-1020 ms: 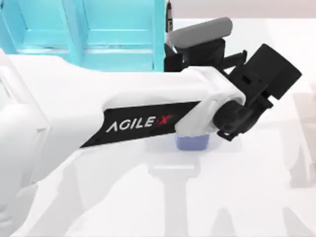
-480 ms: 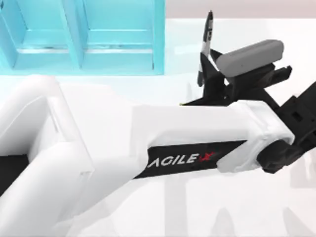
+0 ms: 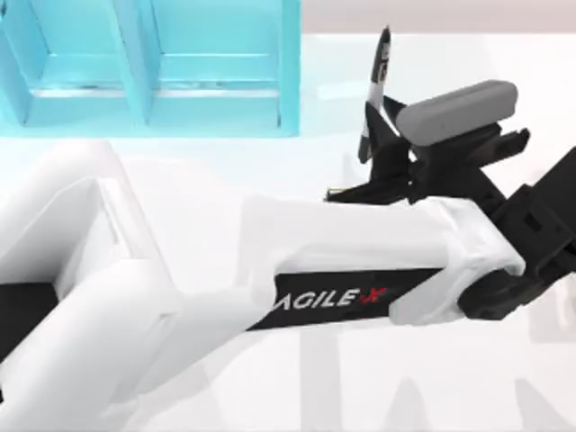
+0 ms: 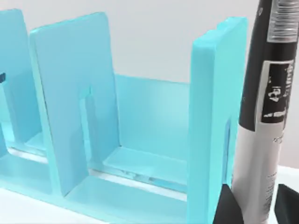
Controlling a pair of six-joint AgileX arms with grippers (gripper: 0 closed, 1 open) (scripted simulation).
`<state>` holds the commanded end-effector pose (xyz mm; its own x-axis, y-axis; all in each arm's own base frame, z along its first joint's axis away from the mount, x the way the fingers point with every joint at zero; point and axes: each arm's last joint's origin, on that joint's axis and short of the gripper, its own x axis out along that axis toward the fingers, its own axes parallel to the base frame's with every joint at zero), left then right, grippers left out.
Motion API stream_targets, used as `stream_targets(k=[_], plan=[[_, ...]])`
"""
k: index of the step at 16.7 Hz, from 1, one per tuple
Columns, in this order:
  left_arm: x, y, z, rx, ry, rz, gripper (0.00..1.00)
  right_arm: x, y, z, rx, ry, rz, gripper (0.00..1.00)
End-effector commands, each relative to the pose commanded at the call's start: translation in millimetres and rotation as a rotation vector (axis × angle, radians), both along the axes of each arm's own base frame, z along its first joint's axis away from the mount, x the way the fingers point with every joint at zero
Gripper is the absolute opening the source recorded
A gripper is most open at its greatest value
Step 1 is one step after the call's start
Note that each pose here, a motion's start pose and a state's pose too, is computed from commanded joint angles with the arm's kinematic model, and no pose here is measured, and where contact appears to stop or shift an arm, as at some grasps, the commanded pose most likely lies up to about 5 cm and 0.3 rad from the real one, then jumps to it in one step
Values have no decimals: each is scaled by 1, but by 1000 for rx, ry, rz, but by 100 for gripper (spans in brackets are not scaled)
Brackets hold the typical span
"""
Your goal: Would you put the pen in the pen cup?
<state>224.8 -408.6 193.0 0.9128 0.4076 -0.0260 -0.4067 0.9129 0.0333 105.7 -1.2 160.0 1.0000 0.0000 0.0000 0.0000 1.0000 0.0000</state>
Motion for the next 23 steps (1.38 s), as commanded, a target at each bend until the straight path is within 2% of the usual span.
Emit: stream_targets(k=[11, 23], plan=[[2, 1, 5, -28, -15, -1, 0, 0, 0, 0, 0, 0, 0, 100], [2, 1, 5, -28, -15, -1, 90, 0, 0, 0, 0, 0, 0, 100]])
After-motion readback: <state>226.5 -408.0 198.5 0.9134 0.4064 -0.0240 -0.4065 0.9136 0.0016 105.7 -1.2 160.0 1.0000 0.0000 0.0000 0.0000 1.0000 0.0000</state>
